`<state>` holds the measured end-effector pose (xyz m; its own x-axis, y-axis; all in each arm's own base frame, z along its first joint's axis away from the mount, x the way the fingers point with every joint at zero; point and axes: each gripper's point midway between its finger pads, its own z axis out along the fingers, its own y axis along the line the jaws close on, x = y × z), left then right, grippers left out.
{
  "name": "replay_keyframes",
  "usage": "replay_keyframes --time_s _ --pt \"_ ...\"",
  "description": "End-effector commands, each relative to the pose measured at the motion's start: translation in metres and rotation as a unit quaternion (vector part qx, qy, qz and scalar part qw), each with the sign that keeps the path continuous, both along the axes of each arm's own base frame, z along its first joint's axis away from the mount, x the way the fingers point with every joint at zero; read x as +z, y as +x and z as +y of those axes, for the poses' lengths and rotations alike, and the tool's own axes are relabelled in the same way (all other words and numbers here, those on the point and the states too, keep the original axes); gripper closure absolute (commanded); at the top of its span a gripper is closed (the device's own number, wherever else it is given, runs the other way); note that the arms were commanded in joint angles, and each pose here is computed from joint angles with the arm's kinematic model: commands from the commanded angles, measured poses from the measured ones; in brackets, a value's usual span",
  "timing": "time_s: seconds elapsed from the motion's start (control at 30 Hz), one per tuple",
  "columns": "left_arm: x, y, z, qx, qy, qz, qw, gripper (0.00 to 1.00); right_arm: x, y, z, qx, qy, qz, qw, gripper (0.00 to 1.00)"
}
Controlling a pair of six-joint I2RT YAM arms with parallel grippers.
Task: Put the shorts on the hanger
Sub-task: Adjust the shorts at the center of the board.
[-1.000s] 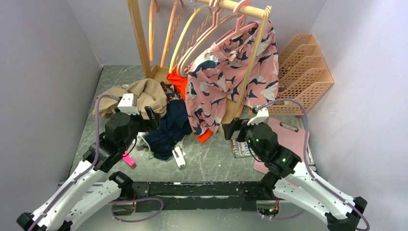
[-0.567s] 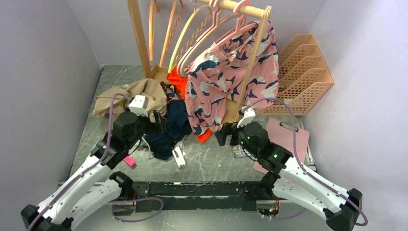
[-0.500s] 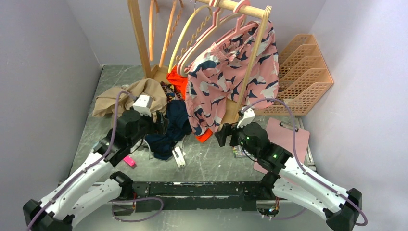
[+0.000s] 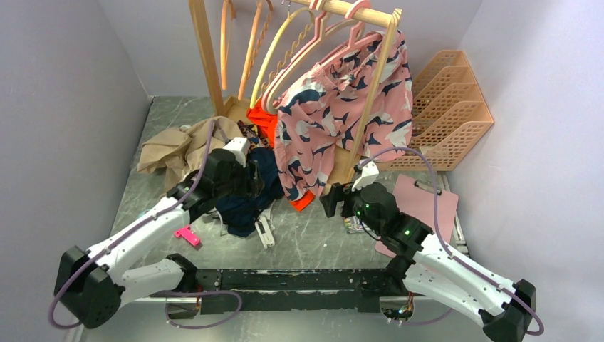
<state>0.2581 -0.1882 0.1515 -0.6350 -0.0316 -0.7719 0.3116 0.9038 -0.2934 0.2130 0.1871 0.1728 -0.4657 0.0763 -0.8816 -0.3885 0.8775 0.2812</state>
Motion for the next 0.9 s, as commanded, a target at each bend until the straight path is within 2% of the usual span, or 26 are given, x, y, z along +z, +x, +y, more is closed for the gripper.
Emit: replay_keyframes --time_s 0.0,0.17,0.33,0.43,0.57,0.73,0.87 --pt "0.023 0.017 -0.030 -0.017 -0.017 -0.013 1.000 0.32 0.005 0.003 -0.002 -0.008 0.006 -0.016 1.000 0.10" --pt "0.015 0.025 -0.048 -0.032 0.003 -0.010 0.999 0.31 0.007 0.002 -0.006 -0.013 0.005 -0.017 1.000 0.10" --pt "-0.010 0.030 -0.053 -0.030 0.028 0.007 0.999 0.31 0.007 0.001 -0.007 -0.014 0.004 -0.016 1.000 0.10" --pt "-0.028 0.033 -0.048 -0.015 0.043 0.014 0.999 0.35 0.008 0.000 -0.007 -0.014 0.006 -0.015 1.000 0.10" --pt "-0.034 0.037 -0.046 0.000 0.046 0.011 0.999 0.59 0.011 -0.001 -0.006 -0.009 0.010 -0.016 1.000 0.11" --pt "-0.008 0.039 -0.038 0.018 0.032 -0.019 0.999 0.92 0.018 -0.007 0.000 0.017 0.021 -0.020 0.999 0.12" --pt "0.036 0.024 -0.016 0.040 0.017 -0.049 0.998 0.93 0.028 -0.014 0.004 0.042 0.030 -0.025 0.998 0.13"
